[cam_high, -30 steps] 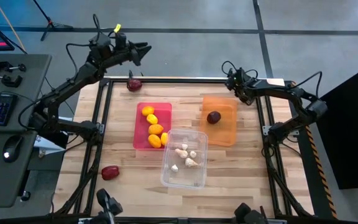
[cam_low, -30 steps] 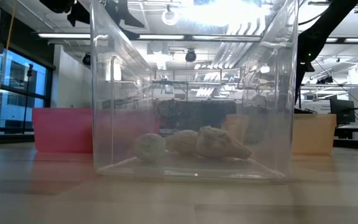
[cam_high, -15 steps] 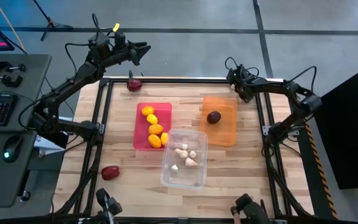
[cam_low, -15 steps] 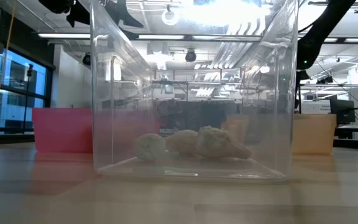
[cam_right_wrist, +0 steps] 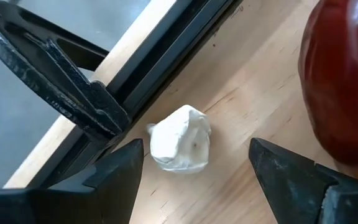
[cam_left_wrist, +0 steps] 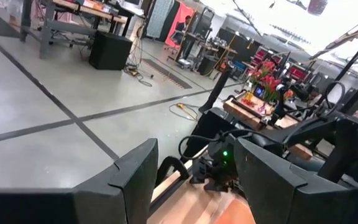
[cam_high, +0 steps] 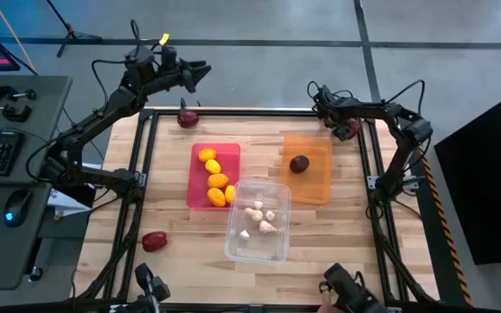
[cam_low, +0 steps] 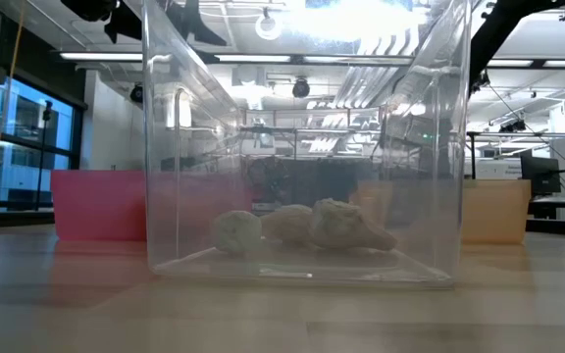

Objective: Sort produce into baskets
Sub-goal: Put the garlic into the transparent bin

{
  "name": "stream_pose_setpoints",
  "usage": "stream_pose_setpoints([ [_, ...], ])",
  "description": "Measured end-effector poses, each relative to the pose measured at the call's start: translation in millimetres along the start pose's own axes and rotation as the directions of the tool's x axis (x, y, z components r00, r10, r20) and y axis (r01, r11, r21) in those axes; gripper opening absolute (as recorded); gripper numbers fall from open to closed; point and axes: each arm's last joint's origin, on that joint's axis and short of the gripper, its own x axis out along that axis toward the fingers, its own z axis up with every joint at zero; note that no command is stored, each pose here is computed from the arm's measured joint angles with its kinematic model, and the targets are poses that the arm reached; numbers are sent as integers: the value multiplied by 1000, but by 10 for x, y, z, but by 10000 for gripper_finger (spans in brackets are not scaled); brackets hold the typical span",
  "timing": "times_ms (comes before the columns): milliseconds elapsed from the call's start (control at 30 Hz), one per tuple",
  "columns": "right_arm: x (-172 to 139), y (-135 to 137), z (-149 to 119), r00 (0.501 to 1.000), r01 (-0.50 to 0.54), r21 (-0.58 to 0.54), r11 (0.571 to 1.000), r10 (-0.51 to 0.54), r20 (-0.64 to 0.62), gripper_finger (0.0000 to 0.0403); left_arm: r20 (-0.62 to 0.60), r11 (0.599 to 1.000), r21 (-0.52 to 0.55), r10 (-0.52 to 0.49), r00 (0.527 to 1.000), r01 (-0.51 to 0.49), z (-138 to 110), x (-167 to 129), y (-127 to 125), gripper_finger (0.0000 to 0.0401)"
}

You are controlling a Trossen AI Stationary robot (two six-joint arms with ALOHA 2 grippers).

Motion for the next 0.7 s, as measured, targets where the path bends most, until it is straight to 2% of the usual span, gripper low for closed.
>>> stream_pose_setpoints([
  [133,18,27,-2,1000,28,-20,999,-28,-5,283,-32,1000,12,12,999,-12,-34,-1,13,200],
  [233,21,21,0,999,34,-32,999,-35,-7,261,-53,1000,19,19,998,-18,-56,-2,21,200],
  [333,23,5,-4,999,48,-49,998,-49,-15,216,-60,999,30,22,998,-20,-63,-2,23,200],
  [567,8,-38,-37,996,86,-138,987,-90,-23,69,-61,999,30,17,998,-15,-63,-2,21,200],
  [700,-96,-28,-64,998,55,-204,978,-60,-18,15,-70,999,29,-12,997,14,-65,-2,13,200],
])
